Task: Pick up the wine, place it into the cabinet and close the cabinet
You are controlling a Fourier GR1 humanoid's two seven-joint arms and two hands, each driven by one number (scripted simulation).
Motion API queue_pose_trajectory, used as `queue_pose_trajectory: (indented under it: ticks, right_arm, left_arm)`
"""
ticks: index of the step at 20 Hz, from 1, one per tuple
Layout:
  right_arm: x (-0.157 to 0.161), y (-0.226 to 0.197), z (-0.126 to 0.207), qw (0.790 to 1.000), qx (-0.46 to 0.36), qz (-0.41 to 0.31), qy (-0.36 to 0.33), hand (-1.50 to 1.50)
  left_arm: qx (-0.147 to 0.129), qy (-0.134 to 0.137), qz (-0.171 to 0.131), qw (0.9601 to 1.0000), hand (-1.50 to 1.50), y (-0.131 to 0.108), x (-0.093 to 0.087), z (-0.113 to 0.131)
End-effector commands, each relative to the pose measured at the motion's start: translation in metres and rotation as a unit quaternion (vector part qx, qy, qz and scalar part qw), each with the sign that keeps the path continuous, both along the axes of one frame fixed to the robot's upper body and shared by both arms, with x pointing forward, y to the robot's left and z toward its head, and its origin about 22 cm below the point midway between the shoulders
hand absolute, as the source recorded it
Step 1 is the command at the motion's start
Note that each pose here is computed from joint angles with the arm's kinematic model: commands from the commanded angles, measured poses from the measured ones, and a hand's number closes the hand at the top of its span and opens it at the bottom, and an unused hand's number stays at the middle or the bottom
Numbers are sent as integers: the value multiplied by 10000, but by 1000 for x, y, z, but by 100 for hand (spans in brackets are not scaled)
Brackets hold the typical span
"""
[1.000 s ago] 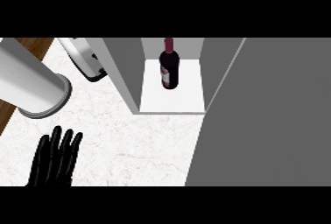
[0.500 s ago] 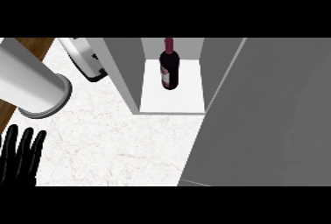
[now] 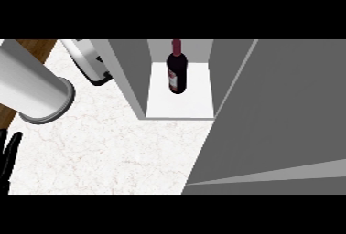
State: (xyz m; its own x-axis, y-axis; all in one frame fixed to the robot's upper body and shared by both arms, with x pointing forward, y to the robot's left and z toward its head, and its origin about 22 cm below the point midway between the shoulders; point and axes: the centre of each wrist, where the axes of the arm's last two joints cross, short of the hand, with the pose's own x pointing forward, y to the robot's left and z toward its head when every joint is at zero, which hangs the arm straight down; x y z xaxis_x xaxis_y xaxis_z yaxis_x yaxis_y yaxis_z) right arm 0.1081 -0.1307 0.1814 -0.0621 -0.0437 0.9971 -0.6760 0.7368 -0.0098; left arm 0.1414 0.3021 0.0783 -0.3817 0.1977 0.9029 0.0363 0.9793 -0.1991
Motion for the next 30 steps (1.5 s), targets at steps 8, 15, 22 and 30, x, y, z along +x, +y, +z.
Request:
queue_pose_trajectory:
  ticks: [8, 15, 22, 30]
  right_arm:
    - [-17, 55, 11, 9963, 389, 296, -713, 150]
    - [-1, 76, 16, 9952, 188, 45, -955, 150]
    - [27, 92, 26, 9966, 230, -3, -797, 150]
    - [76, 122, 63, 9952, 349, -72, -912, 150]
  left_arm:
    - [-23, 50, -146, 9999, -150, 30, 4, 0]
    - [-241, 24, -340, 9991, -150, 29, 18, 25]
    - [-343, 137, -450, 9983, -150, 24, 17, 14]
    - [-405, 103, -338, 9986, -150, 14, 22, 14]
